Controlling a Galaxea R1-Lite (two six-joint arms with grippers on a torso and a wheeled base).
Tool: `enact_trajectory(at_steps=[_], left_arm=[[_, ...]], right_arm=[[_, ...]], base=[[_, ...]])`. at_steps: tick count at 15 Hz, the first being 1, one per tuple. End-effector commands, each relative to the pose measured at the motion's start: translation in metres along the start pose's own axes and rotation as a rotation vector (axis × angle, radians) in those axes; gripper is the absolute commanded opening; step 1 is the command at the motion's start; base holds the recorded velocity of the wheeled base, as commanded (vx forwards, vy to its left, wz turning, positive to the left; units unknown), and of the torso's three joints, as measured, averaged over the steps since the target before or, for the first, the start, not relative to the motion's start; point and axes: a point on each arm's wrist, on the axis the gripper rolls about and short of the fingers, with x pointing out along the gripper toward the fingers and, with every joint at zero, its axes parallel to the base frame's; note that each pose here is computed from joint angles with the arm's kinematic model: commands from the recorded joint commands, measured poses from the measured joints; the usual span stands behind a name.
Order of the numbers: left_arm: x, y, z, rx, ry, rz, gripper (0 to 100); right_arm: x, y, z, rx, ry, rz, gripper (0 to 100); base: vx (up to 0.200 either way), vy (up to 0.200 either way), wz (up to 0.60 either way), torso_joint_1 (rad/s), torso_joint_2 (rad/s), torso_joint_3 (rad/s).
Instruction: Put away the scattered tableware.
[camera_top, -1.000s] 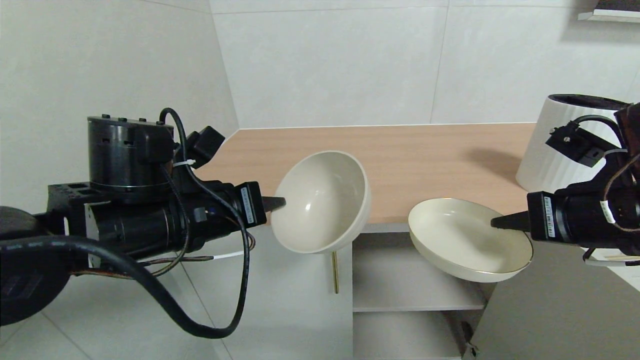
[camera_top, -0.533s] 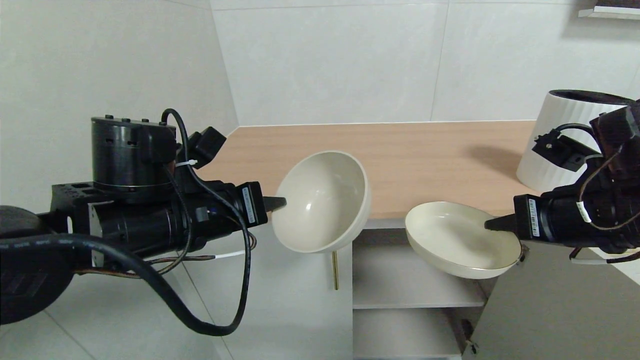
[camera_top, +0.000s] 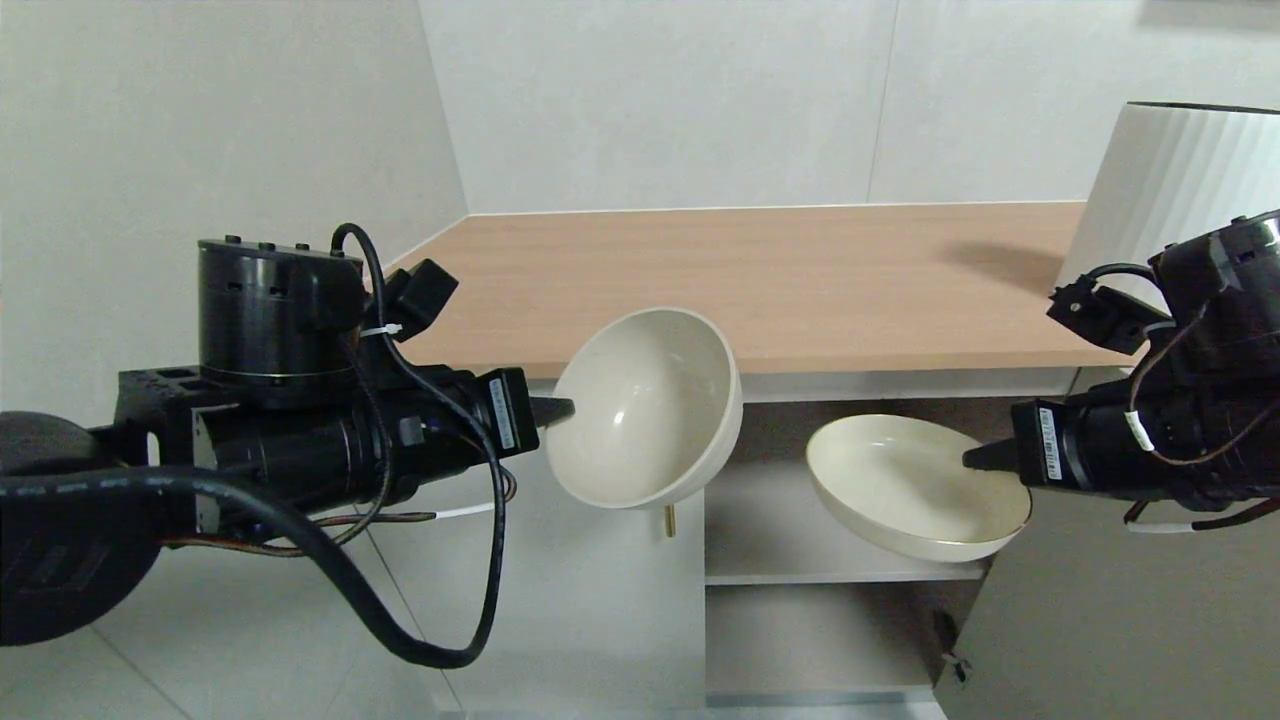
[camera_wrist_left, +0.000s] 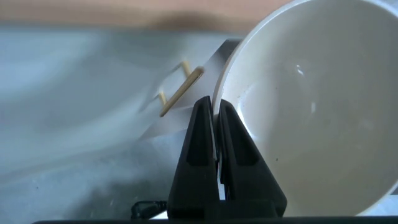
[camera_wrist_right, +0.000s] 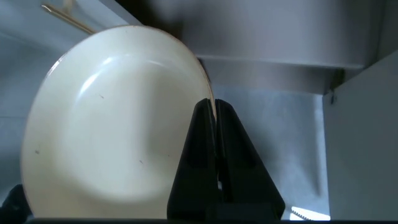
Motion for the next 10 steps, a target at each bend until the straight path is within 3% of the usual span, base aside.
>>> enact_trajectory(at_steps=[1, 5, 10], left_arm=[[0.001, 0.000, 0.000, -0.001, 0.001, 0.001, 0], [-0.001, -0.001, 0.001, -0.001, -0.005, -0.003, 0], [-0.003, -0.002, 0.002, 0.001, -0.010, -0.006, 0]], right_arm=[[0.003, 0.000, 0.000, 0.001, 0.010, -0.004, 0], [0.009, -0.001, -0.001, 0.001, 0.024, -0.011, 0], [0.014, -0.001, -0.002, 0.002, 0.036, -0.016, 0]], base=[[0.000, 0.000, 0.00, -0.134, 0.45, 0.320], [0.000, 0.000, 0.00, -0.077, 0.40, 0.304], [0.000, 0.000, 0.00, -0.013, 0.05, 0.029]])
